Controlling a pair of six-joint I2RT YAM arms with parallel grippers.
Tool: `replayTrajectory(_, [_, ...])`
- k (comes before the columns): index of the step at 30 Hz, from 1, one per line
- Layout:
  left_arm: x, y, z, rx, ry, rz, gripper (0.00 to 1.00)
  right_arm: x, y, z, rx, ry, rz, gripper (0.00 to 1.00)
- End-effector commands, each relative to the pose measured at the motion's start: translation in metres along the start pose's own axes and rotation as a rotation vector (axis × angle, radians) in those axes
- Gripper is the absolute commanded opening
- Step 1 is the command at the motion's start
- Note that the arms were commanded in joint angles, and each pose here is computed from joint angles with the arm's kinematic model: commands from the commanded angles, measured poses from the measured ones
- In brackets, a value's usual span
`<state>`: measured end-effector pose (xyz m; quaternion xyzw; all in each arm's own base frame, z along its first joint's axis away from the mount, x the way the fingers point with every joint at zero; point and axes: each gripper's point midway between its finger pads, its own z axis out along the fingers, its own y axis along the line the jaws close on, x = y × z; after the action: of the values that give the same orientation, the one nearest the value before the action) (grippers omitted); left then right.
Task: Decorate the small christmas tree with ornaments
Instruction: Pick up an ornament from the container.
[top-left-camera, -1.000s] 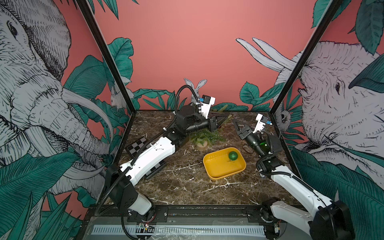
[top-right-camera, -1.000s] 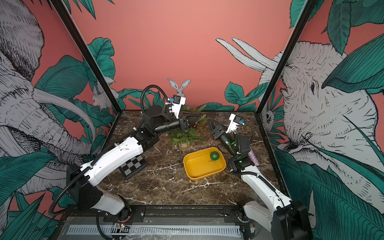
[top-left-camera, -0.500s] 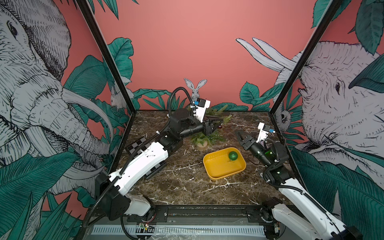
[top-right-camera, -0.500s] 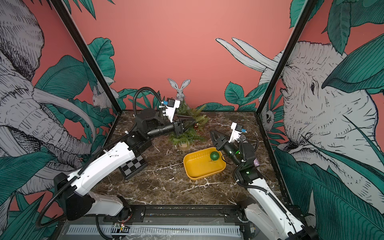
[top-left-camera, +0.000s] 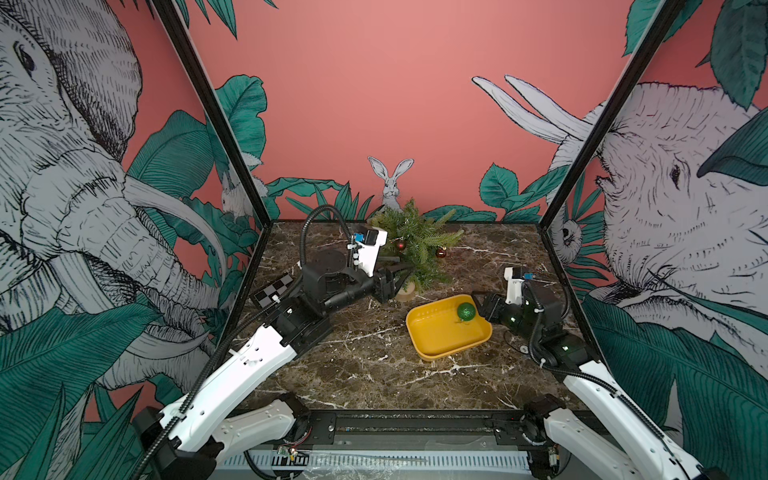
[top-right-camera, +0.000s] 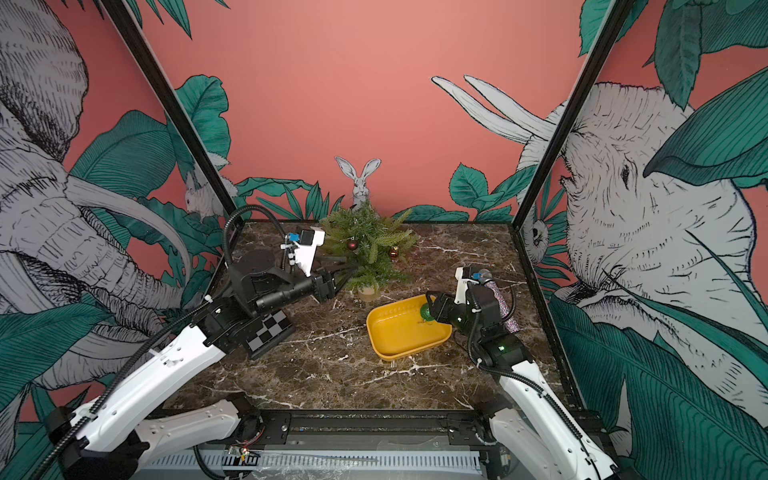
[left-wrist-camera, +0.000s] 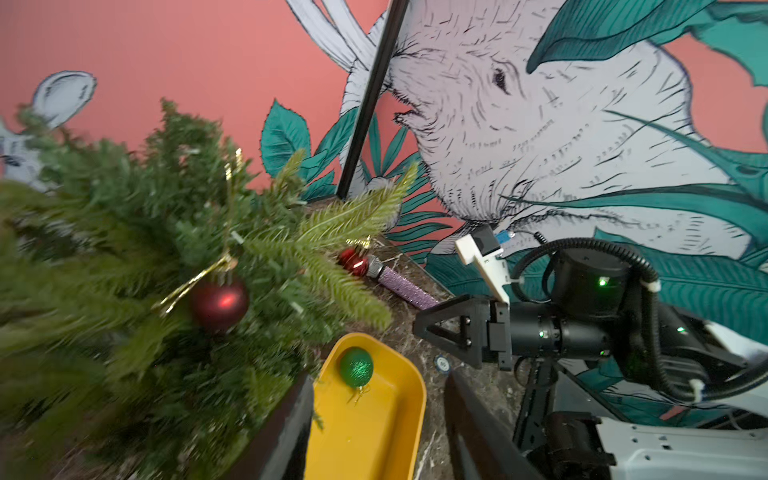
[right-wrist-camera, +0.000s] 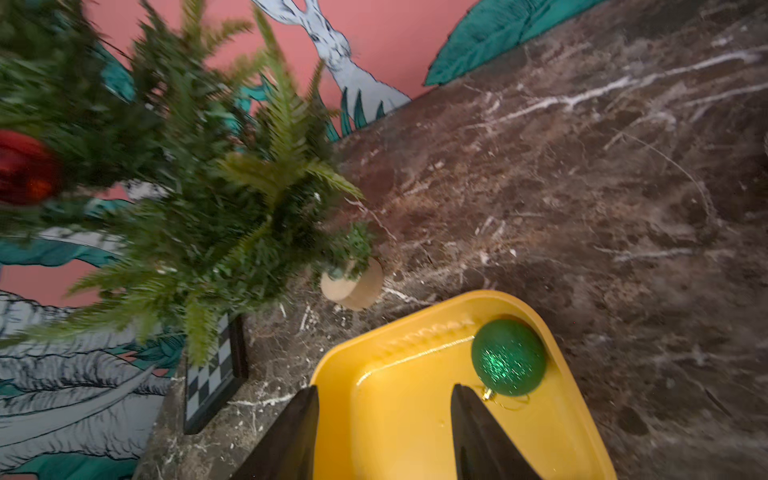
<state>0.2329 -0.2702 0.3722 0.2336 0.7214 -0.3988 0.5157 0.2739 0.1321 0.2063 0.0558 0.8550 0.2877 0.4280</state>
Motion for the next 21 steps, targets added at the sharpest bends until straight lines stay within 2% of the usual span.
replayTrajectory(1, [0.018, 0.024, -0.02, -0.14, 0.01, 0.012, 0.57, 0.013, -0.017, 0.004, 0.094, 0.064, -0.015, 0.54])
replayTrajectory(7, [0.056, 0.052, -0.04, -0.259, 0.029, -0.024, 0.63, 0.032, -0.039, 0.016, 0.216, 0.136, -0.024, 0.58])
replayTrajectory(13, [0.088, 0.061, -0.03, -0.257, 0.076, -0.075, 0.63, 0.046, -0.051, 0.03, 0.304, 0.183, -0.058, 0.59])
replayTrajectory(21, [0.123, 0.067, -0.009, -0.224, 0.13, -0.154, 0.63, 0.052, -0.053, 0.059, 0.318, 0.197, -0.071, 0.6])
